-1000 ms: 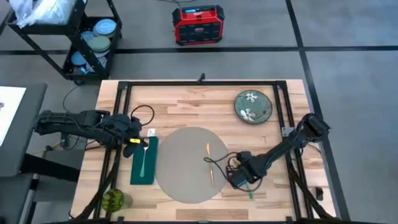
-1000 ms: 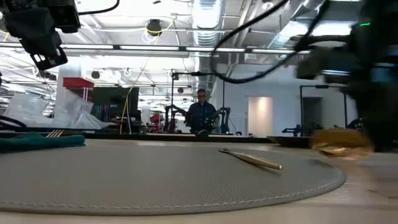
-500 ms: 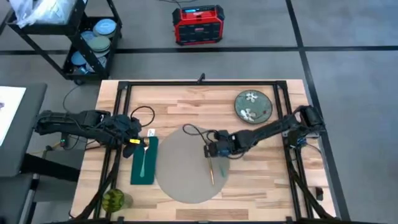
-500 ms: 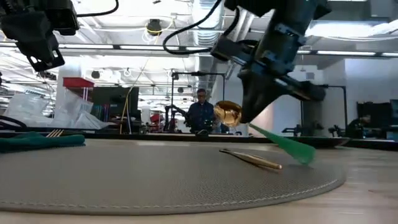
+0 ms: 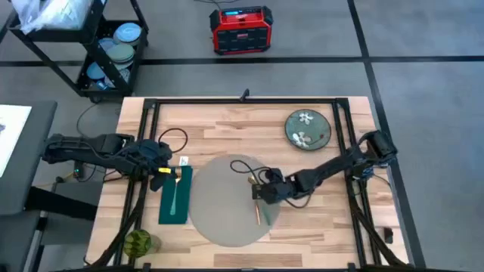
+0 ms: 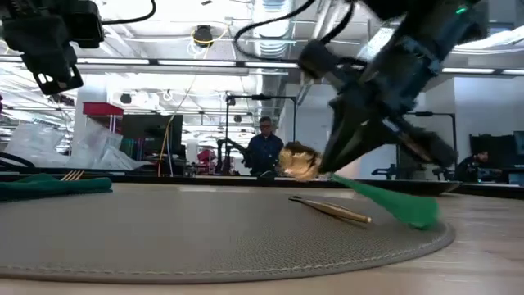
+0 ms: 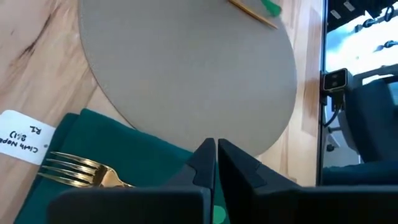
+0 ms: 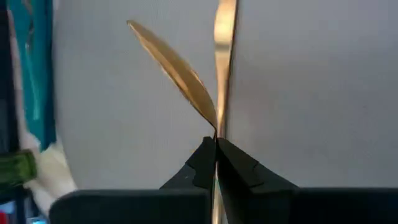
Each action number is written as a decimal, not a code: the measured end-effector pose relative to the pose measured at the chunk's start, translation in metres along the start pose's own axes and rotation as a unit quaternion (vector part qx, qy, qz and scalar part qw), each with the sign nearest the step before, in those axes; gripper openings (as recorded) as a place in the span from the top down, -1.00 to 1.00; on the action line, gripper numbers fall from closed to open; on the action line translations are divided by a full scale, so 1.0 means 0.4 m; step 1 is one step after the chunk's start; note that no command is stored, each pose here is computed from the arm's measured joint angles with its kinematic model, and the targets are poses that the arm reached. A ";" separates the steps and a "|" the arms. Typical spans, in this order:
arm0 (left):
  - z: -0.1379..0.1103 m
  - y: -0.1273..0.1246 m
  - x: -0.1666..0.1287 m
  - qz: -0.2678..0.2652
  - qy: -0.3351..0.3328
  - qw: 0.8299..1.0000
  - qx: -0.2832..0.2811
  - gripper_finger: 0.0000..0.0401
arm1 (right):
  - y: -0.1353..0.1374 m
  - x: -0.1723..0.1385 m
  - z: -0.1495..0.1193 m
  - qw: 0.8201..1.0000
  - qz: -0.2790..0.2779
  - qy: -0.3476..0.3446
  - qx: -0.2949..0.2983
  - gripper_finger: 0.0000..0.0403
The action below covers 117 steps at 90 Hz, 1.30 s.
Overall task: Set table place
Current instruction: Put the green spoon beside the table knife on the gray table placemat
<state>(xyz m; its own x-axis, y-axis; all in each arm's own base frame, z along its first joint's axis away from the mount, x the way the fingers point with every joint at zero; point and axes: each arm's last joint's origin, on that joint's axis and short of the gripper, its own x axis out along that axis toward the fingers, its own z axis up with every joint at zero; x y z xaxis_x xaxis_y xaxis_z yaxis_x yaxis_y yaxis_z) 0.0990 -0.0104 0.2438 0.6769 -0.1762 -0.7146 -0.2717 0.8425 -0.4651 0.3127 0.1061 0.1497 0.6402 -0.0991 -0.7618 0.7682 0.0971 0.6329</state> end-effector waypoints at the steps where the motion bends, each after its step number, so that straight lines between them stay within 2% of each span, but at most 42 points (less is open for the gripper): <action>1: 0.000 0.000 0.000 0.000 -0.001 1.000 0.000 1.00 | -0.004 -0.003 -0.001 1.000 0.000 -0.002 0.002 1.00; 9: 0.004 0.000 0.000 0.006 -0.013 1.000 -0.004 1.00 | -0.039 -0.016 -0.002 0.999 0.005 -0.030 0.023 1.00; 20: 0.008 -0.002 0.000 0.008 -0.025 1.000 -0.009 1.00 | -0.070 -0.040 0.010 0.995 0.059 -0.060 0.061 1.00; 29: 0.009 -0.002 0.000 0.008 -0.029 0.999 -0.016 1.00 | -0.102 -0.042 0.018 0.994 0.059 -0.062 0.067 1.00; 40: 0.009 -0.002 0.000 0.008 -0.029 0.999 -0.021 1.00 | -0.093 -0.045 0.019 0.990 0.093 -0.067 0.086 1.00; 94: 0.015 -0.004 -0.001 0.010 -0.045 0.999 -0.023 1.00 | -0.147 -0.047 -0.007 0.993 0.062 -0.062 0.080 1.00; 107: 0.018 -0.003 -0.001 0.025 -0.060 0.998 -0.023 1.00 | -0.131 -0.049 -0.012 0.993 0.089 -0.055 0.051 1.00; 117: 0.020 0.000 -0.001 0.043 -0.074 0.996 -0.024 1.00 | -0.121 -0.050 -0.009 0.994 0.083 -0.059 0.042 0.95</action>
<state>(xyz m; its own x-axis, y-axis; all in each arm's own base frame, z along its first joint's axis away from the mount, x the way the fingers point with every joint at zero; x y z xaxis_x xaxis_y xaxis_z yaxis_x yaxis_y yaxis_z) 0.1043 -0.0062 0.2485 0.7422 -0.0234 -0.6697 -0.3641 0.8249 -0.4323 0.2628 0.1069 0.1336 0.7510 -0.2045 -0.6279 0.6472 0.0397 0.7612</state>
